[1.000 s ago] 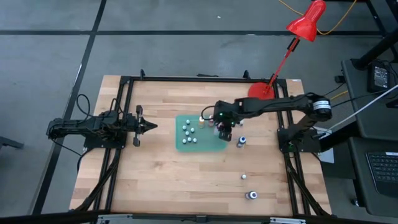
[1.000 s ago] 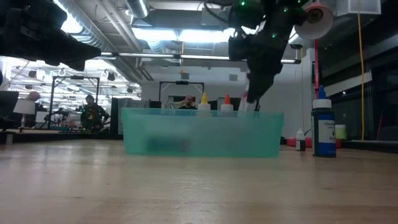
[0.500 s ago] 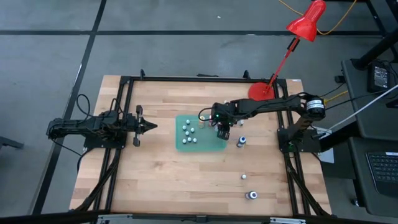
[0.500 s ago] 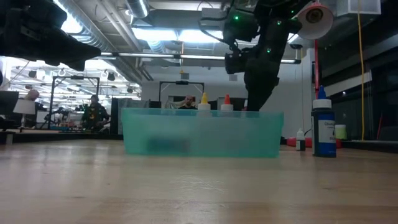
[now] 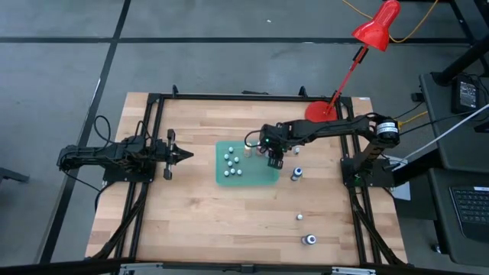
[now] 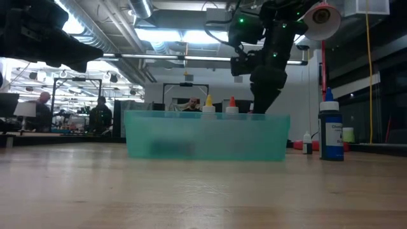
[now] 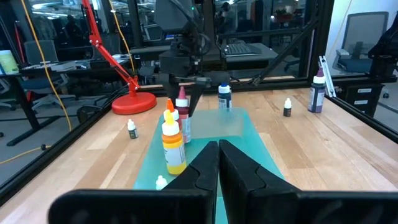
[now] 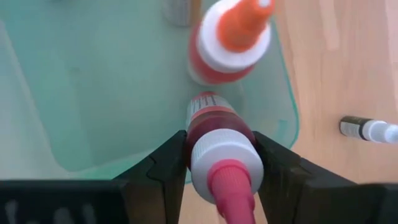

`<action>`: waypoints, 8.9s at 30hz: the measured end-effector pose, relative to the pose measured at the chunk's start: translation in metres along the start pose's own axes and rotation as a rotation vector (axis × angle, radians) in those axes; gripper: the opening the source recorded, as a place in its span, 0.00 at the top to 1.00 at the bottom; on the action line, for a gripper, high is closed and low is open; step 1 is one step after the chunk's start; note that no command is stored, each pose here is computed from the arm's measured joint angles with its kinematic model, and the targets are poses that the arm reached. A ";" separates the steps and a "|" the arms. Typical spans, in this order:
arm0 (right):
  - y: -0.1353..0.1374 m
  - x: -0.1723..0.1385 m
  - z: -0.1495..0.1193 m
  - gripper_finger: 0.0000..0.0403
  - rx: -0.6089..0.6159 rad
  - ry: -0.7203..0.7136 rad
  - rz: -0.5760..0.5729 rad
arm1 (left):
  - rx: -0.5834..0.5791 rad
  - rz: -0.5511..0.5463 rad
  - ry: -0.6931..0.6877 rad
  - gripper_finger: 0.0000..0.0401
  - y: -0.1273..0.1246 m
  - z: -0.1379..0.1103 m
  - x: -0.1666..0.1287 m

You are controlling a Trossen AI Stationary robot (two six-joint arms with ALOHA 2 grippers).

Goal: Pick & Place food coloring
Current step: Put the big pink food coloring bottle into the green bin, then put the big blue food coloring bottle into the green bin, then put the big purple food coloring bottle into the green bin

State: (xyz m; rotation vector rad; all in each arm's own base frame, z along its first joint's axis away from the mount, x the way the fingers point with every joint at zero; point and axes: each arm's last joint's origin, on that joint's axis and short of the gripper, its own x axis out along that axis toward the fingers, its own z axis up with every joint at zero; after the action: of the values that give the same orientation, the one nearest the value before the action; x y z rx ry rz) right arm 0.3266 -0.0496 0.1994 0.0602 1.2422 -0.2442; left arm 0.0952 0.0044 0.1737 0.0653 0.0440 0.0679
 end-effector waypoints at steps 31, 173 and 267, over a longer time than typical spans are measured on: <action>0.022 -0.096 0.013 0.45 -0.039 0.054 -0.120 | 0.000 0.000 0.000 0.98 0.000 0.000 0.000; 0.062 -0.039 0.056 0.62 -0.174 0.153 0.126 | 0.000 0.000 0.000 0.99 0.000 0.000 0.000; 0.213 -0.235 -0.151 0.46 -0.068 -0.072 0.286 | 0.000 0.000 0.000 0.99 0.000 0.000 0.000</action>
State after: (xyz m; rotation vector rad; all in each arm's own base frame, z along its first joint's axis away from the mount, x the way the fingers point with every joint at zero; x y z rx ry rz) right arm 0.1620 0.2198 0.3535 0.1671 1.1536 0.0439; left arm 0.0952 0.0044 0.1737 0.0653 0.0440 0.0680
